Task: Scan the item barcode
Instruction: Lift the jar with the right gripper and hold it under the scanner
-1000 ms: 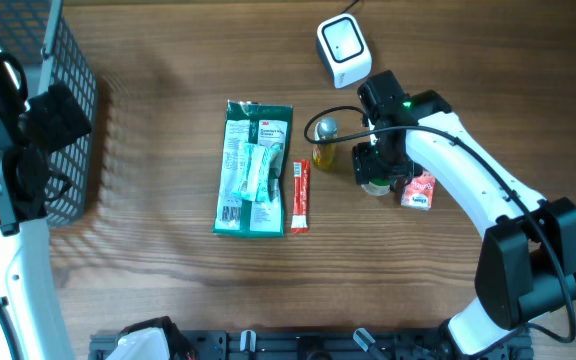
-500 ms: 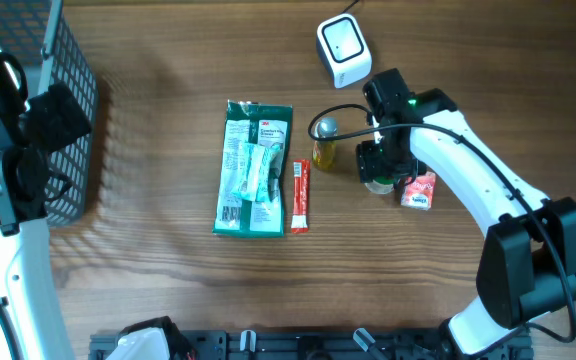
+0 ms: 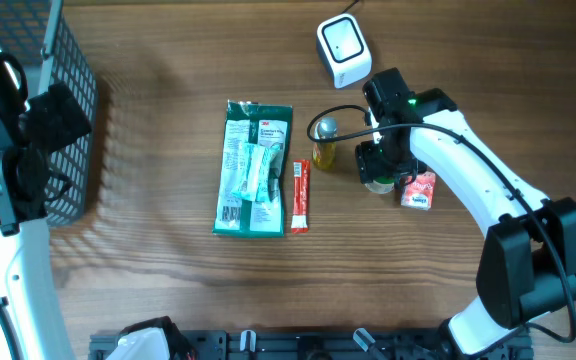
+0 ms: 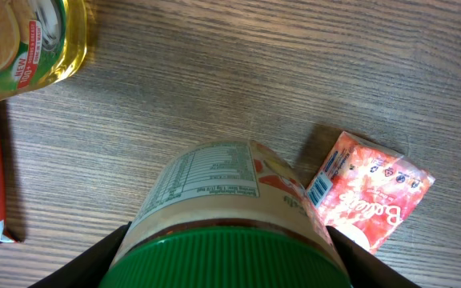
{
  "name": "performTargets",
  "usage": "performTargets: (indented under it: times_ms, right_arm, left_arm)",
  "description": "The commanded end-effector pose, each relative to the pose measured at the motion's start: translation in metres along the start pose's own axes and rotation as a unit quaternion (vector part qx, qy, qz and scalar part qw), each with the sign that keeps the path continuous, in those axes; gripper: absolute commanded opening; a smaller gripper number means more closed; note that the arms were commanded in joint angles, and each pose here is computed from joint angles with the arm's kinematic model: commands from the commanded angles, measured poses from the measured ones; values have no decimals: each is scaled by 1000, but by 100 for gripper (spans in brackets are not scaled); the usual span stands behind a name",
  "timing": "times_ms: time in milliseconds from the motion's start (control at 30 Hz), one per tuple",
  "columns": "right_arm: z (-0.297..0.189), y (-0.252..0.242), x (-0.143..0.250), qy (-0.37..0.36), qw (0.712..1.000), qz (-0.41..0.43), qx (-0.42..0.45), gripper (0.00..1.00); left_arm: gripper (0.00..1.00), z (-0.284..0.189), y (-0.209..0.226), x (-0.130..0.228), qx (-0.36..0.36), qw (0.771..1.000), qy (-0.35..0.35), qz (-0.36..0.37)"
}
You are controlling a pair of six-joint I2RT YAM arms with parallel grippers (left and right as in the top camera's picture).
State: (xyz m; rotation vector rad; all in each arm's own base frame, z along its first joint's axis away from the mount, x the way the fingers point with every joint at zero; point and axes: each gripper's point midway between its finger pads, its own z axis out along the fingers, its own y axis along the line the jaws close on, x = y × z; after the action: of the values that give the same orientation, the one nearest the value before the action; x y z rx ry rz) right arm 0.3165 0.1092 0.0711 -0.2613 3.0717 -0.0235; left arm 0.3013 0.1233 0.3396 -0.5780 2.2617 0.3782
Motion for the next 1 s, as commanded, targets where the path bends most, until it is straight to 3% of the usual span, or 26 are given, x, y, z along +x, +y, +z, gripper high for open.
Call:
performTargets:
  times_ms: [0,133,267,300,333,433,600,733,967]
  right_arm:
    - [-7,2,-10,-14,1000,-5,-5,24]
    - [-7,2,-10,-15,1000,6,-5,28]
    - [-7,2,-10,-13,1000,10,-5,43]
    - [-7,2,-9,-13,1000,13,-5,41]
    - [-7,2,-11,-15,1000,18,-5,27]
    - [-32,0,-33,-48,998,27,-16,11]
    - [-121,3,-80,-141,988,26,-64,21]
    - [-163,7,-130,-258,963,22,-80,17]
    - [-153,14,-225,-392,916,3,-78,5]
  left_arm:
    - [100,1,1,-1,0,1000,-1,4]
    - [100,1,1,-1,0,1000,-1,4]
    - [100,1,1,-1,0,1000,-1,4]
    - [100,1,1,-1,0,1000,-1,4]
    - [100,1,1,-1,0,1000,-1,4]
    - [100,1,1,-1,0,1000,-1,4]
    - [100,1,1,-1,0,1000,-1,4]
    - [100,1,1,-1,0,1000,-1,4]
    - [100,1,1,-1,0,1000,-1,4]
